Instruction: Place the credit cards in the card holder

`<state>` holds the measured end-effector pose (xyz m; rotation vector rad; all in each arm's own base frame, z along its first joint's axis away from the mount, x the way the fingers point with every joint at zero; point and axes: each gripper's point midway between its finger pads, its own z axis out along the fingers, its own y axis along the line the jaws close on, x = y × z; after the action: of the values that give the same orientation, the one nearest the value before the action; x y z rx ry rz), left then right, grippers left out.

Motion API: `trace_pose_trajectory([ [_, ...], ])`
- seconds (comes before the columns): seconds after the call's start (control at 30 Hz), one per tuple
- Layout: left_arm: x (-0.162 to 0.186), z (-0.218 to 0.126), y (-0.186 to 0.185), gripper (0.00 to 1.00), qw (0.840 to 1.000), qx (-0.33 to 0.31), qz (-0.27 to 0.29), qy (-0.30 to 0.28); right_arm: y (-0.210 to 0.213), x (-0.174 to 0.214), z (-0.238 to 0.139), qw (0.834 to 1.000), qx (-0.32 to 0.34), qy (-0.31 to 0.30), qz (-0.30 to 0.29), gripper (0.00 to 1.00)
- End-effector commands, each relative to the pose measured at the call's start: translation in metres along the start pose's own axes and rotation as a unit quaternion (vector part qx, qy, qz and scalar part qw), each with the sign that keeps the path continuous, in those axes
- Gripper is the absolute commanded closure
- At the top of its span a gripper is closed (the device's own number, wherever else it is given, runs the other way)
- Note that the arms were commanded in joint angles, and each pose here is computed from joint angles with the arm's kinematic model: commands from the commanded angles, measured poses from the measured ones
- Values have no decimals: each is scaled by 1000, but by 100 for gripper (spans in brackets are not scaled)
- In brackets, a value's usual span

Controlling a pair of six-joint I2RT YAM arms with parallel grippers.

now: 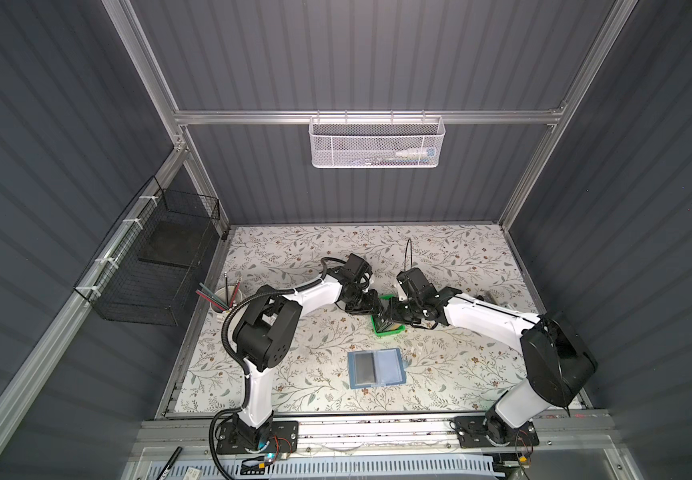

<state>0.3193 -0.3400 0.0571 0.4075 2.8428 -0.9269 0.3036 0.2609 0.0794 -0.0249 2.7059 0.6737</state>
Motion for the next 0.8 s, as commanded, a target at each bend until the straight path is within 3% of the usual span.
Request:
trace_pose_trajectory([
  [0.0, 11, 8, 3, 87, 1000, -10, 7, 25, 3, -4, 3, 1000, -4, 2, -3, 87],
  [0.23, 10, 7, 4, 87, 1000, -12, 6, 24, 2, -5, 3, 1000, 1, 0, -6, 91],
  [0.4, 8, 3, 1, 87, 1000, -12, 12, 18, -2, -6, -1, 1000, 10, -9, -9, 100],
  [0.77, -4, -23, -9, 82, 999, -20, 32, -25, 4, -10, -16, 999, -1, -25, -20, 100],
])
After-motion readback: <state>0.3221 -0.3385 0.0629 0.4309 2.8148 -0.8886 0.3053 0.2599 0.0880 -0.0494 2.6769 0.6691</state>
